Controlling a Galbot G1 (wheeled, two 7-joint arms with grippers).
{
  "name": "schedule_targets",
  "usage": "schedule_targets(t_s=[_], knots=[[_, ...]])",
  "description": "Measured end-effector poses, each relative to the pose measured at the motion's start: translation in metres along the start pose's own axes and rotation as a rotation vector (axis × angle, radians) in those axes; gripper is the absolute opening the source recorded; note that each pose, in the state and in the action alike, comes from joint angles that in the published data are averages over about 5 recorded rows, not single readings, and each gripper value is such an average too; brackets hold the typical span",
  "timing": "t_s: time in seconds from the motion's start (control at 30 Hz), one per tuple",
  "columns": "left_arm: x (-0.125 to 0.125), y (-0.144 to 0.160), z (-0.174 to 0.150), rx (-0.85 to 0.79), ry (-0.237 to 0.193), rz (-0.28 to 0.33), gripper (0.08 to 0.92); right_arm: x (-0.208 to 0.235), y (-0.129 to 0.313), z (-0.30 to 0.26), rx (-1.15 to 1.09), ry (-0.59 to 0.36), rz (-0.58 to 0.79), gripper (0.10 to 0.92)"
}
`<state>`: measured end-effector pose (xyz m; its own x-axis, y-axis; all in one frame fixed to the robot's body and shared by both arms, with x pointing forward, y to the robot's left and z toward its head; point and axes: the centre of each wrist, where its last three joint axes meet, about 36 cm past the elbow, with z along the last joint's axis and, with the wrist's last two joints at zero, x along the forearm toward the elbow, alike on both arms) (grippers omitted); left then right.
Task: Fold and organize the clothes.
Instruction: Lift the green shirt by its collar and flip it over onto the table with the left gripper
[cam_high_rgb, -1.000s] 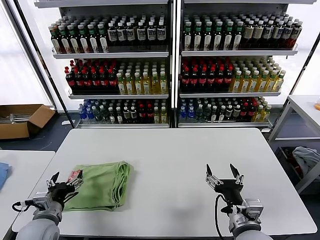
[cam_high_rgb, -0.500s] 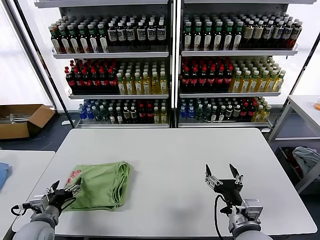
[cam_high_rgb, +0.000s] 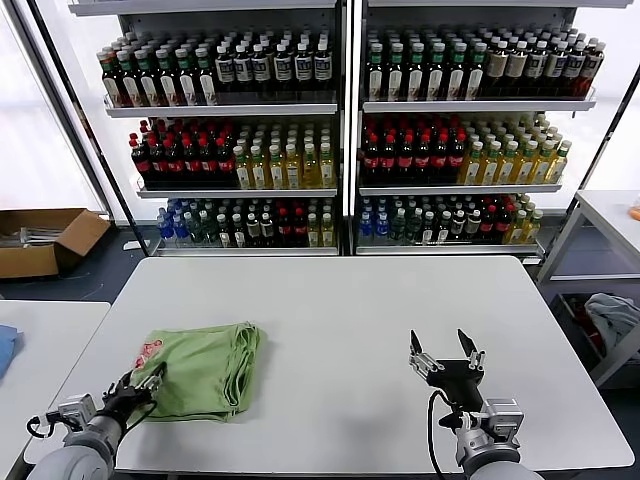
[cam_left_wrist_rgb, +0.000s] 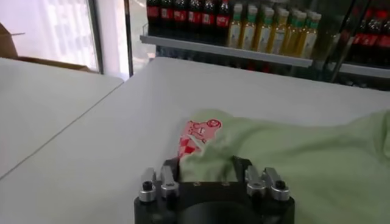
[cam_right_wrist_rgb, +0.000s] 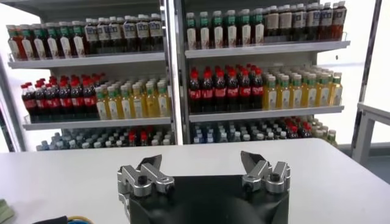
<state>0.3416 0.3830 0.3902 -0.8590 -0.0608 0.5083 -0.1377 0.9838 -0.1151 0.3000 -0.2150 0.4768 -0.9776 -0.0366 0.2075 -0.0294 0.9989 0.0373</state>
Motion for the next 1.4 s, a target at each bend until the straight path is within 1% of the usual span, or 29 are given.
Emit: schedule_targets(t_s=[0.13, 0.27, 0.43, 0.57, 0.8, 1.0, 1.13, 1.27, 1.4], knots=[[0.001, -0.003, 0.002, 0.010, 0.009, 0.017, 0.446, 0.000, 0.000, -0.001, -0.003, -0.003, 0.001, 0.823], [0.002, -0.006, 0.002, 0.017, 0.009, 0.029, 0.324, 0.000, 0.000, -0.001, -0.005, -0.003, 0.000, 0.823], [0.002, -0.008, -0.002, 0.022, -0.007, 0.030, 0.203, -0.002, 0.001, 0.001, -0.007, -0.002, -0.001, 0.823], [0.004, -0.003, -0.005, 0.014, -0.023, 0.018, 0.111, -0.002, 0.000, -0.001, -0.007, -0.007, 0.000, 0.823], [0.008, 0.006, -0.010, -0.012, -0.050, -0.017, 0.107, -0.005, -0.001, -0.002, -0.007, -0.014, 0.002, 0.823], [0.012, 0.028, -0.027, -0.034, -0.083, -0.082, 0.107, -0.008, -0.002, -0.001, -0.003, -0.012, 0.000, 0.823], [0.018, 0.054, -0.044, -0.070, -0.112, -0.146, 0.107, -0.010, 0.000, 0.000, -0.004, -0.014, -0.004, 0.823], [0.025, 0.083, -0.070, -0.124, -0.145, -0.216, 0.107, -0.012, 0.001, -0.001, -0.006, -0.016, -0.009, 0.823], [0.033, 0.100, -0.098, -0.177, -0.180, -0.258, 0.107, -0.012, 0.002, -0.001, -0.007, -0.017, -0.009, 0.823]])
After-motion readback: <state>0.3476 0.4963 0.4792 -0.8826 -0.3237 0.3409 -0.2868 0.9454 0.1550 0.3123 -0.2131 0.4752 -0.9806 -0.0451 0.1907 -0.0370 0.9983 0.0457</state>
